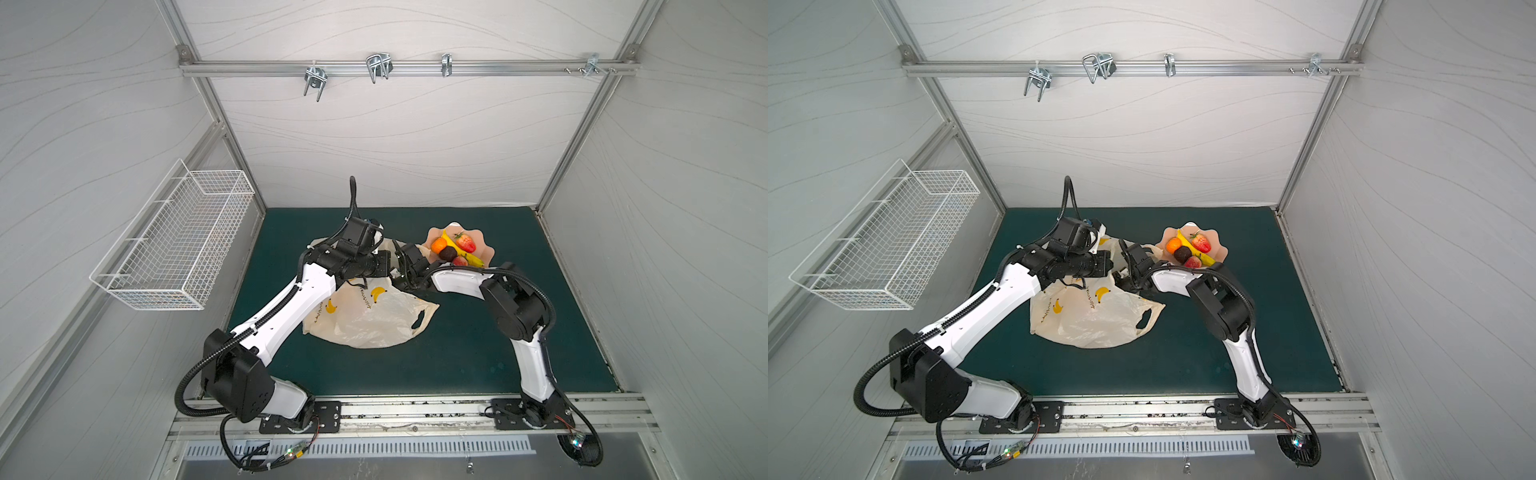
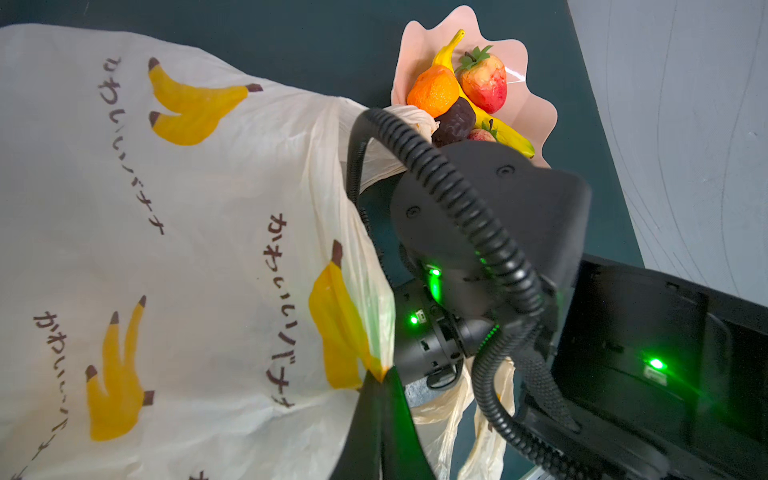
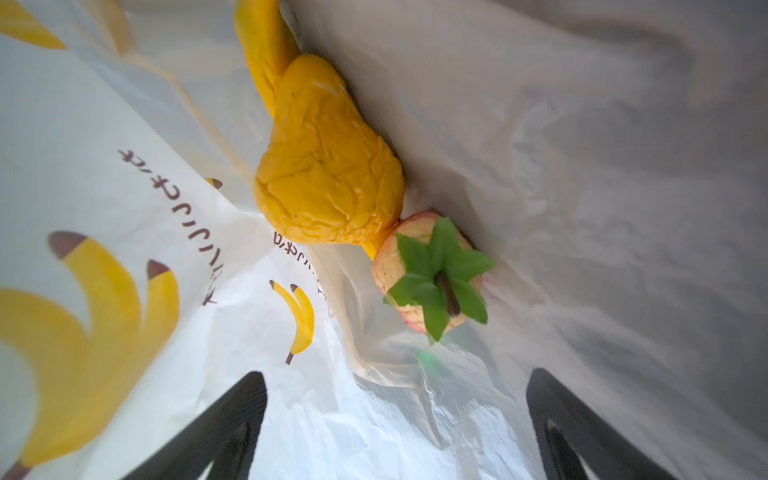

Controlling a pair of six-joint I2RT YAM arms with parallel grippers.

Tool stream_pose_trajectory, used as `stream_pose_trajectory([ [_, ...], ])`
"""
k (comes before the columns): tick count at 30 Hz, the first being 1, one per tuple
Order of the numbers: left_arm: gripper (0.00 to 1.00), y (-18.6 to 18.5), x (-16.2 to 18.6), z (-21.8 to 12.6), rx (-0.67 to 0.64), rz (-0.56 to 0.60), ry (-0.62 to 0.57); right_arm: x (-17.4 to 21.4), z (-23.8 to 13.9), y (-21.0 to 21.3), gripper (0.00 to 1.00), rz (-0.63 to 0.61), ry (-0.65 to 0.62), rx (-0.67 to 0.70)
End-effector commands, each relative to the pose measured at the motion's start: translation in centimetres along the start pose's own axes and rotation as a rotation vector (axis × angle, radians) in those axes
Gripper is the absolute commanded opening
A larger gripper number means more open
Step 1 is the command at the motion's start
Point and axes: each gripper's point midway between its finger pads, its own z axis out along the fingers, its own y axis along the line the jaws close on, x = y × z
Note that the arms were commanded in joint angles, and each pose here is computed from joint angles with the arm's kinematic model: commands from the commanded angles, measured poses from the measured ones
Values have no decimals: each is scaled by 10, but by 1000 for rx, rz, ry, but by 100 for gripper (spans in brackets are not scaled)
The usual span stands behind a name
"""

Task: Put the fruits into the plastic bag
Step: 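Lower the peach into the bag opening held by the left gripper and release, then withdraw the right gripper from the bag and move it over the pink bowl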

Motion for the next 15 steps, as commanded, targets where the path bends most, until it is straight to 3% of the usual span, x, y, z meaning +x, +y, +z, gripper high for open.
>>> stream_pose_trajectory([
  [1, 0, -6, -12, -12, 9, 3, -55, 0, -20, 19, 99, -51, -47, -50],
  [15, 0, -4, -12, -14, 0, 5, -61, 2, -67, 16, 99, -87, -132, -17],
])
